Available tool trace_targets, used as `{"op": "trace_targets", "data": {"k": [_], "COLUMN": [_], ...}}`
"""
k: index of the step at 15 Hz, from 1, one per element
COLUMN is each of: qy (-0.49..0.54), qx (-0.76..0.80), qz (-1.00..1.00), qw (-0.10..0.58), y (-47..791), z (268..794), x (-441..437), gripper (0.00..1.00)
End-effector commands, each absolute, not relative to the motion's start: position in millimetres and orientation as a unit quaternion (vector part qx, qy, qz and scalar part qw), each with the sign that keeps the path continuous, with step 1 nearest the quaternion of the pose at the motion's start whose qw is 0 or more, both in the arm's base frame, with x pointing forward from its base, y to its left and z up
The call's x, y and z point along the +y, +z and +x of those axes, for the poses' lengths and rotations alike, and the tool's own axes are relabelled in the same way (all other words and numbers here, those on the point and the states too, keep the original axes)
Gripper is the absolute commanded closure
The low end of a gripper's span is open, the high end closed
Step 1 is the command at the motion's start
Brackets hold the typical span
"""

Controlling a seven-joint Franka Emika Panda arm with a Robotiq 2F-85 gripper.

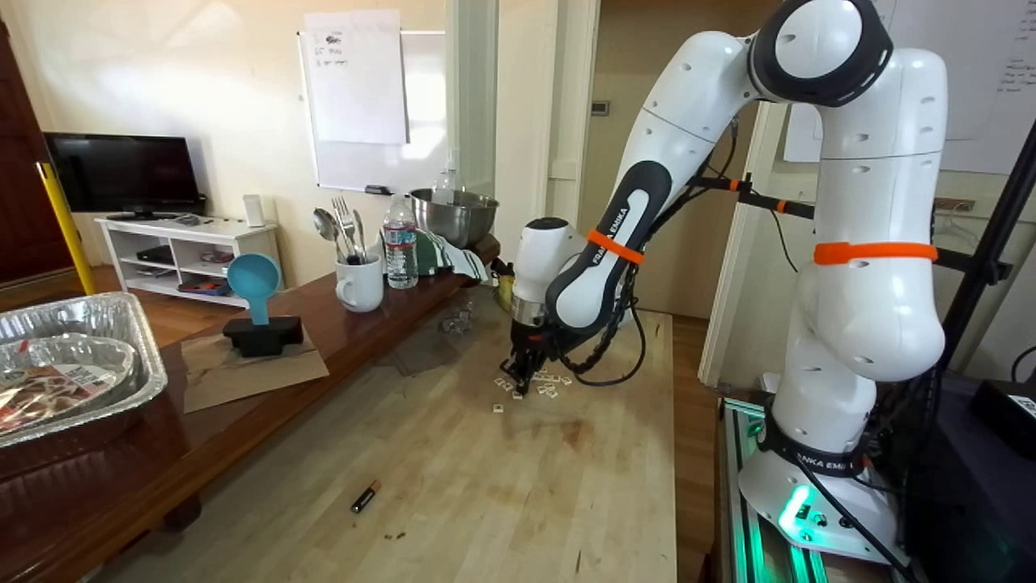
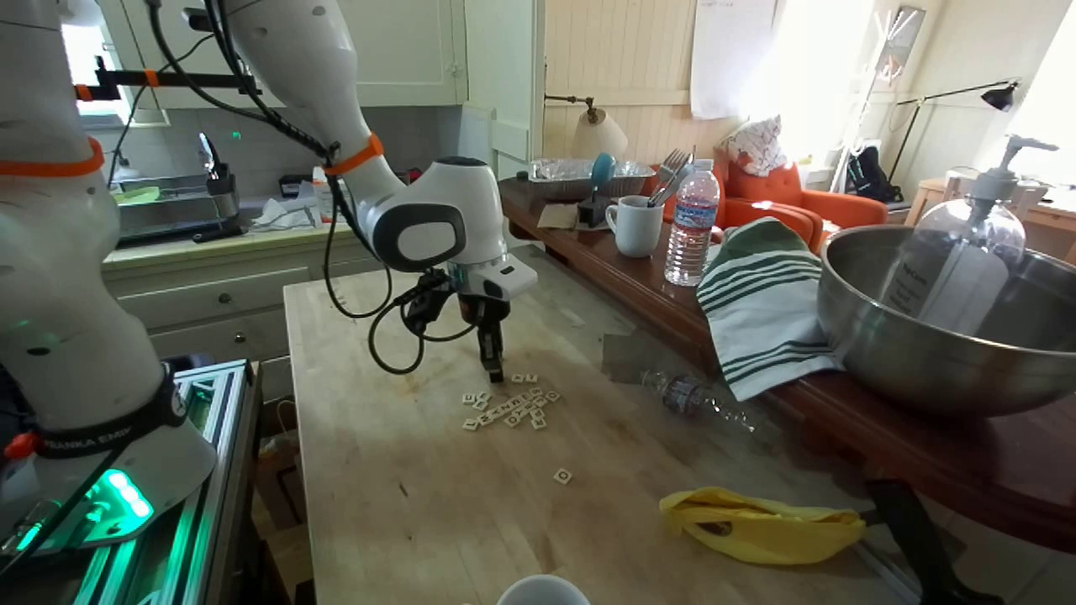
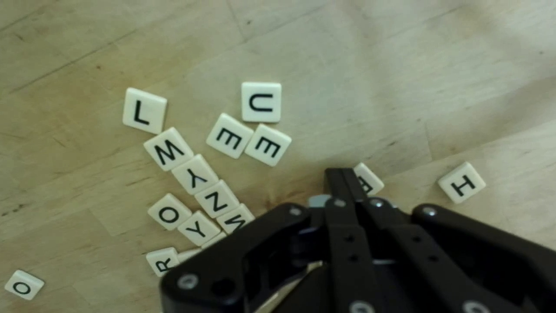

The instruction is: Align the small blocks on the table

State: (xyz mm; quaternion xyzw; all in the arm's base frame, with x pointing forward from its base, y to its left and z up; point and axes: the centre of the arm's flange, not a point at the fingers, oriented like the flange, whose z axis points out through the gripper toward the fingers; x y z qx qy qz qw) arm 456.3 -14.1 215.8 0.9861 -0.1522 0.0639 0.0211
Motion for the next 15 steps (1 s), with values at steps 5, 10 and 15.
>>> {"op": "trace_targets", "data": {"k": [5, 10, 15], "qy": [0.061, 0.061, 0.061], "qx": [-0.137, -0.129, -0.128], "qz": [0.988, 0.990, 0.990], "qw": [0.018, 0.015, 0.013], "y": [204.8, 205.4, 206.0], "z": [471.8, 476.7, 478.0], "x": [6.6, 16.9, 20.5], "gripper": [1.00, 1.00, 1.00]}}
